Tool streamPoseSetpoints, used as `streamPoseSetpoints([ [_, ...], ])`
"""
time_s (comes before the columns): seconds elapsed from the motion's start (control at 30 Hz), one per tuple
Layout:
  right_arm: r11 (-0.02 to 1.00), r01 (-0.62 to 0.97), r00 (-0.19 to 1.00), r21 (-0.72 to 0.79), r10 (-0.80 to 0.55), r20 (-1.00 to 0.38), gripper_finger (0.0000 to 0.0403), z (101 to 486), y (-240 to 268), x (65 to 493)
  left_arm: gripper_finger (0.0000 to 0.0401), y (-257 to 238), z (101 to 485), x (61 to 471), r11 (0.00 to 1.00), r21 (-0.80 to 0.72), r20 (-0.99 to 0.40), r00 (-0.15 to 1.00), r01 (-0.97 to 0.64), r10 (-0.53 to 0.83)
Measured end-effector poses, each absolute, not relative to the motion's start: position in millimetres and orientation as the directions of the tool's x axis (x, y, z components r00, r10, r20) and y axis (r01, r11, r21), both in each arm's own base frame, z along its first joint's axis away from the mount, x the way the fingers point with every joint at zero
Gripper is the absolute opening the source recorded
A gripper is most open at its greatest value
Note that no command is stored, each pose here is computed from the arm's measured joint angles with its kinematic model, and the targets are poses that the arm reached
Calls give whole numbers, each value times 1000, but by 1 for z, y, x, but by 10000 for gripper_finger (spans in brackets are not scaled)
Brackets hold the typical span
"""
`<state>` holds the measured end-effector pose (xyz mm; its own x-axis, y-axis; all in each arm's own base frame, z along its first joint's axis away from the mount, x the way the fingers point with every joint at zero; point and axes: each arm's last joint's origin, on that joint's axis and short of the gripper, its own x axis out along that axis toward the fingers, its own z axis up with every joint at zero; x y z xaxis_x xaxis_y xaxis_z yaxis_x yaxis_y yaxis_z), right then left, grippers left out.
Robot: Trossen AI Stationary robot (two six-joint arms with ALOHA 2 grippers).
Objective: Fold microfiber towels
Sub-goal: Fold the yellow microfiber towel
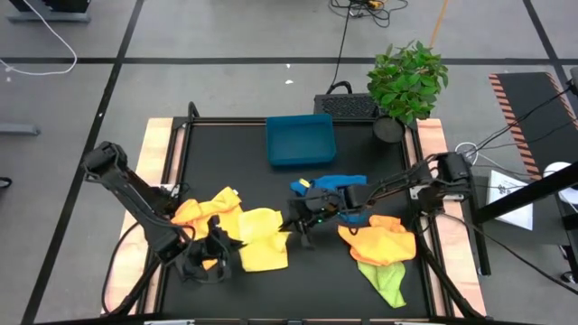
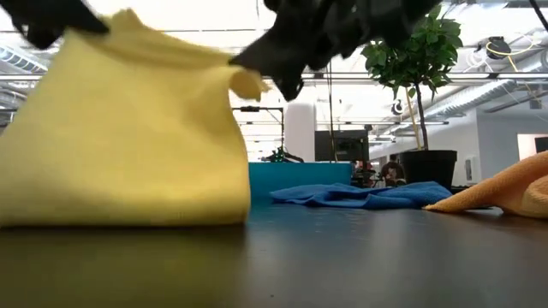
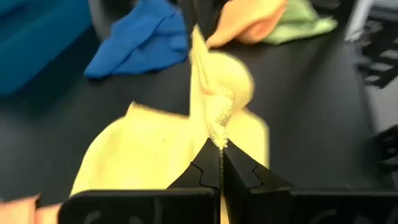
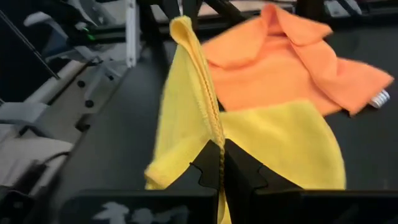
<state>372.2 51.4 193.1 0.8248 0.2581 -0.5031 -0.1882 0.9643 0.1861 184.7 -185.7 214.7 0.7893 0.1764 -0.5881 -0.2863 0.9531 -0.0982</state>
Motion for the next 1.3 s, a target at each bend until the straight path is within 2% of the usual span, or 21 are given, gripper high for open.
streamPoseSetpoints([
  [0.37, 974, -108, 799, 199, 204, -566, 0, 146, 27, 387, 0, -150, 150, 178, 904, -208, -636, 754, -374, 166],
  [0.63, 974, -99, 804, 203, 199, -560, 0, 124, 13, 395, 0, -130, 130, 176, 887, -202, -673, 717, -415, 182],
  [0.87, 978, -79, 820, 193, 174, -545, 2, 122, 3, 397, 12, -122, 127, 178, 881, -177, -680, 702, -439, 212],
  [1.0, 982, -79, 833, 174, 160, -529, 23, 123, 1, 397, 25, -119, 123, 176, 880, -162, -711, 671, -446, 210],
  [1.3, 985, -70, 855, 155, 140, -500, 98, 127, 0, 399, 60, -118, 125, 177, 869, -173, -697, 681, -463, 223],
])
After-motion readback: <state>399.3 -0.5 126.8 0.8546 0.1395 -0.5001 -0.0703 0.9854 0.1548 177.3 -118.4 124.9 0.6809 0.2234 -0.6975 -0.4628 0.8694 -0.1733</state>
